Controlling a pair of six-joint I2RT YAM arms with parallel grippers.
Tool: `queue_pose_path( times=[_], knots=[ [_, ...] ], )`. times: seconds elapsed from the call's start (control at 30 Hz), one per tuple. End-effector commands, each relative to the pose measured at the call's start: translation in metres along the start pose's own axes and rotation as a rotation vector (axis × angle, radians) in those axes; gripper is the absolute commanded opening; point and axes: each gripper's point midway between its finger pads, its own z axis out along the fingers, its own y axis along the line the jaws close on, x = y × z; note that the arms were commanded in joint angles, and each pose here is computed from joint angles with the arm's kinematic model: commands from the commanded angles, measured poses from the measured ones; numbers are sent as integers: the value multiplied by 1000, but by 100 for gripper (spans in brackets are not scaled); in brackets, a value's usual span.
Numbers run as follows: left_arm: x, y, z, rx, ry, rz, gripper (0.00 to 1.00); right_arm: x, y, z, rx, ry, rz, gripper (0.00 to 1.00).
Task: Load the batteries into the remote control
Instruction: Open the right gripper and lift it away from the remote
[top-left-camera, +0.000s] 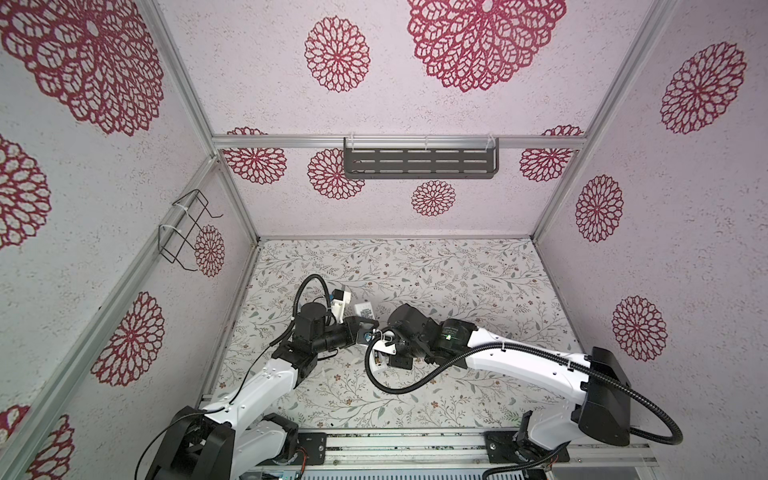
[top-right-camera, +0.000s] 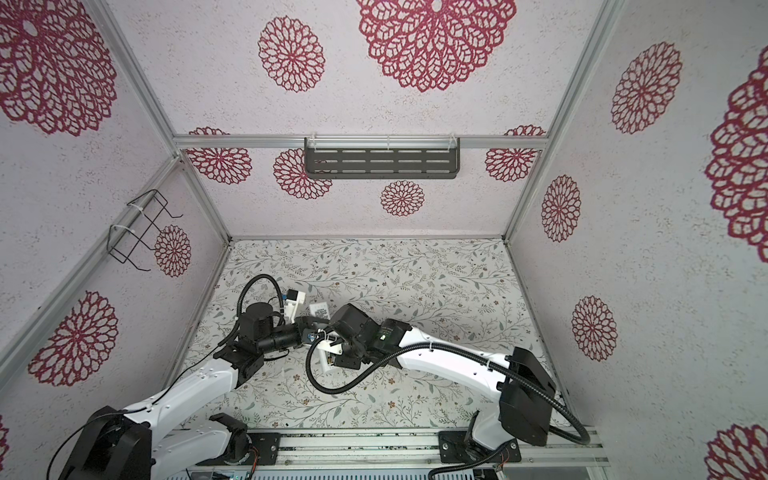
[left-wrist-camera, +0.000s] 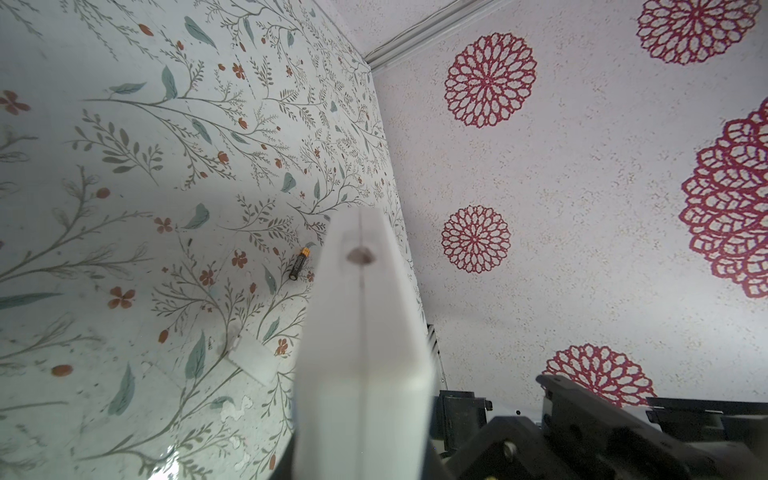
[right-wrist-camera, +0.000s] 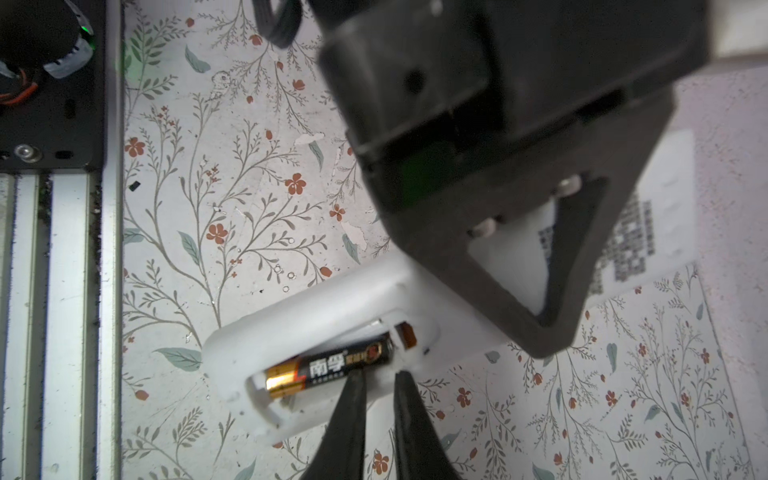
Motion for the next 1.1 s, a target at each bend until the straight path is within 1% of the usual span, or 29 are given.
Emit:
queue_pose_path(
  times=[0.0,0.1,0.2,0.27,0.33,0.4,0.43,0.53,0.63,0.83,0.97,1.07],
  knots=[
    [-4,-11,-3,41,-34,25,0,-6,-16,-19,59,-7,155,21],
    [-7,-10,-3,45,-53,20,0,-2,-21,-26,76,2,240,23],
    [-9,-10,-4,43,-67,15,0,-6,-29,-39,62,-27,365,29],
    [-11,-7,-5,32,-83,6,0,-11,-35,-46,24,-69,483,34],
    [-13,-5,-6,22,-97,-2,0,-17,-38,-49,-52,-125,622,41],
    [-15,-2,-7,12,-115,-8,0,-19,-35,-45,-114,-148,709,45],
    [-17,-2,-8,10,-128,-11,0,-19,-33,-42,-133,-148,733,46],
    [-19,3,-9,2,-162,-27,0,-20,-25,-33,-188,-140,780,49],
    [-21,5,-10,-1,-179,-36,0,-21,-21,-27,-211,-137,802,54],
    [-25,7,-9,3,-194,-46,0,-18,-14,-20,-228,-106,800,59],
    [-26,6,-8,17,-193,-51,0,-6,-7,-8,-226,-53,797,60],
    [-27,4,-9,25,-193,-53,0,-2,-5,-3,-231,-41,797,60]
  ],
)
